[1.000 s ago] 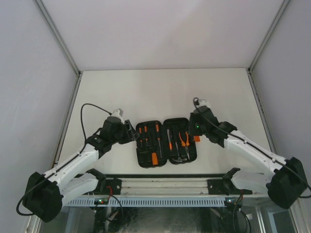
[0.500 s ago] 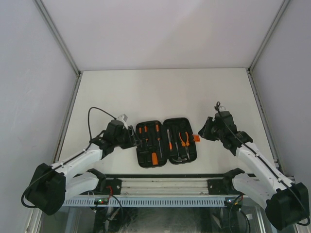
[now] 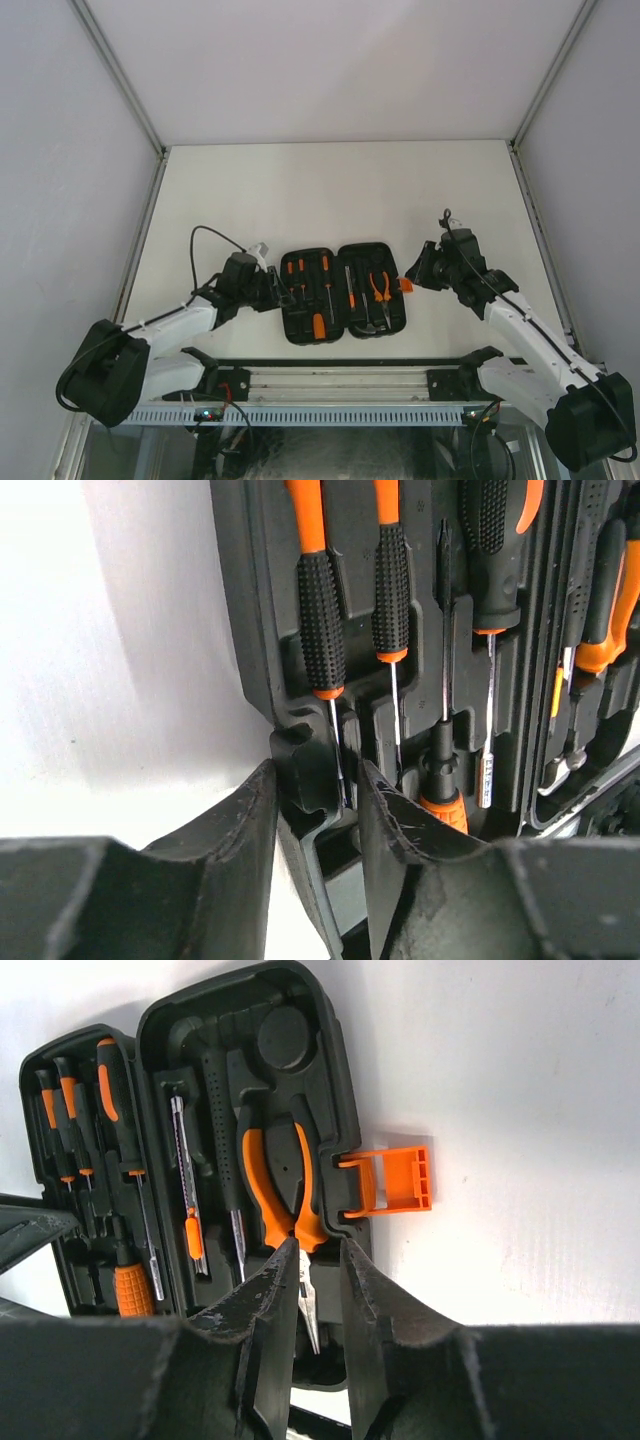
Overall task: Sort the tools into containers
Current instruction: Close the storage box at the center of the board.
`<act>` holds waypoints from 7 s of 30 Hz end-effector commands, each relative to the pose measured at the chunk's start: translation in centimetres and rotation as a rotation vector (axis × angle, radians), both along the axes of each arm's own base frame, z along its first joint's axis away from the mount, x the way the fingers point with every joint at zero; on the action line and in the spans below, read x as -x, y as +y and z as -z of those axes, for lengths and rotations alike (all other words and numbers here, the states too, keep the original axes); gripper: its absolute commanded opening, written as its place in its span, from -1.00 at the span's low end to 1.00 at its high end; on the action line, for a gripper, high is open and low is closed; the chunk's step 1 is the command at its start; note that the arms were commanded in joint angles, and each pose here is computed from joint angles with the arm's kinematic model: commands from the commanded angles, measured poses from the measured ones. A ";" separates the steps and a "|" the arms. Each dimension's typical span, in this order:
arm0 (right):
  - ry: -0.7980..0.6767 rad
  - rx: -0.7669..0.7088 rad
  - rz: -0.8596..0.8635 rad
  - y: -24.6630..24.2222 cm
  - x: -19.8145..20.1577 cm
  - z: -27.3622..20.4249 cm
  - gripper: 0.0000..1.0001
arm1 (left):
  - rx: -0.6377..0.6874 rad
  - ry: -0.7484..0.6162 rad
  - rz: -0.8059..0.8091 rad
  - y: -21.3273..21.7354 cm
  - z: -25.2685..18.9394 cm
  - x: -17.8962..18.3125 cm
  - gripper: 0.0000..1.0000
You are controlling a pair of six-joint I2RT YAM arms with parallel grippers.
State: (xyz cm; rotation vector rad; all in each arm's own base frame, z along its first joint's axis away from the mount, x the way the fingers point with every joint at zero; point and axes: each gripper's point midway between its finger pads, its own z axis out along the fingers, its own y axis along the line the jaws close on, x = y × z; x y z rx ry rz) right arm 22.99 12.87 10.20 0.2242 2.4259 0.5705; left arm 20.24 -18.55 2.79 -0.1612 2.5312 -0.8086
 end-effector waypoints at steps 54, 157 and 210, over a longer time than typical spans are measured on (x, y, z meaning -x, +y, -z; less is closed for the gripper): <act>0.209 -0.093 -0.235 6.7 1.7 7.9 -0.81 | 0.172 -0.226 0.022 -1.8 -12.8 -1.9 -0.43; 0.189 -0.063 -0.245 9.0 2.2 6.7 -0.82 | 0.310 -0.240 0.217 -12.4 -17.3 -4.3 0.33; 0.074 -0.268 -0.187 13.0 2.8 4.0 -0.54 | -0.072 -0.101 0.256 -8.6 -4.8 0.2 0.31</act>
